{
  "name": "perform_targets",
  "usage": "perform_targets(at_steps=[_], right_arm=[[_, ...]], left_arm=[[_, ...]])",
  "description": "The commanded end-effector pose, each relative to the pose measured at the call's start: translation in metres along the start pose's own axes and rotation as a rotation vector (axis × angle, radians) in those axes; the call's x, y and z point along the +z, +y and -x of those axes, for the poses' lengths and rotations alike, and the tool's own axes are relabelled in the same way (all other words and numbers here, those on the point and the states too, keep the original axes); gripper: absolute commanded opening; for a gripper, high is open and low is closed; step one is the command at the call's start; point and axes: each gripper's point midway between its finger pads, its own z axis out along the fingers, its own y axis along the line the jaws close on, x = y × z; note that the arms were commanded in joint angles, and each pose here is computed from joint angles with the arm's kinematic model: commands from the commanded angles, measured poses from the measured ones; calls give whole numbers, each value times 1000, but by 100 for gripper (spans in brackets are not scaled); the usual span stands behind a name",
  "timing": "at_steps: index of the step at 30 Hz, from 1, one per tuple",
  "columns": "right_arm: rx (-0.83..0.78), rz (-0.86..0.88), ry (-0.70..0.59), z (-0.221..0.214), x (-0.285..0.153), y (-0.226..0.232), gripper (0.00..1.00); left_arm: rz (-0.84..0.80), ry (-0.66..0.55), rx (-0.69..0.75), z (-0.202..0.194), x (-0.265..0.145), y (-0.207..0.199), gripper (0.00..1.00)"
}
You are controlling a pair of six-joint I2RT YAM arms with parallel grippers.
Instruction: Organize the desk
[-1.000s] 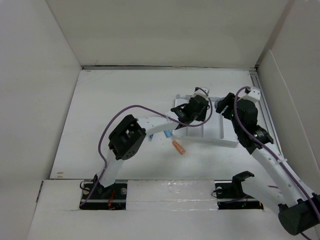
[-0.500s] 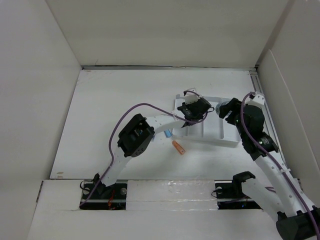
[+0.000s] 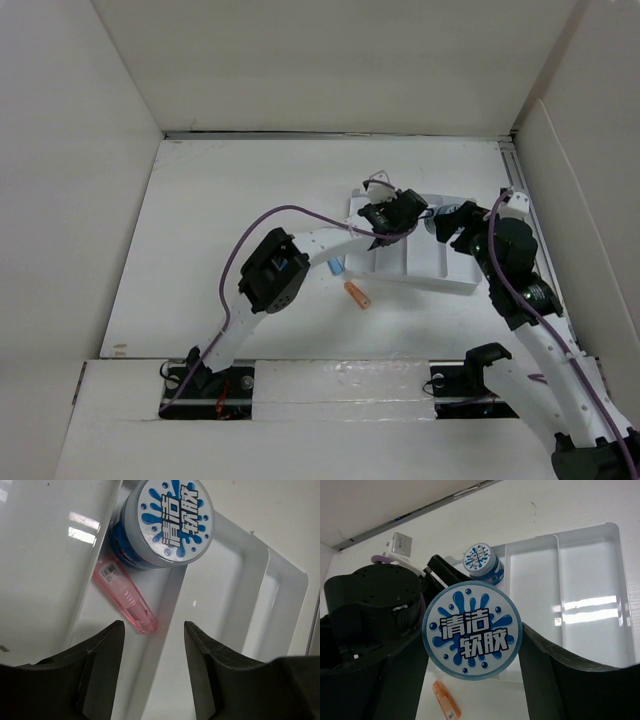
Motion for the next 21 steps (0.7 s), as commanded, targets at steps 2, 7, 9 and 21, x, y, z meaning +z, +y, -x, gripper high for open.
perform_targets(at_steps=[2, 7, 9, 21], right_arm=[[11, 76, -81, 20, -10, 14, 43], [12, 107, -83, 20, -16, 18, 43], [15, 117, -79, 19, -18, 20, 43], [33, 223, -96, 19, -42, 33, 43]], left_arm=[[29, -19, -64, 7, 4, 0, 46], [61, -24, -80, 0, 14, 8, 46], [71, -28, -84, -2, 19, 9, 46], [182, 61, -33, -19, 44, 44, 41]])
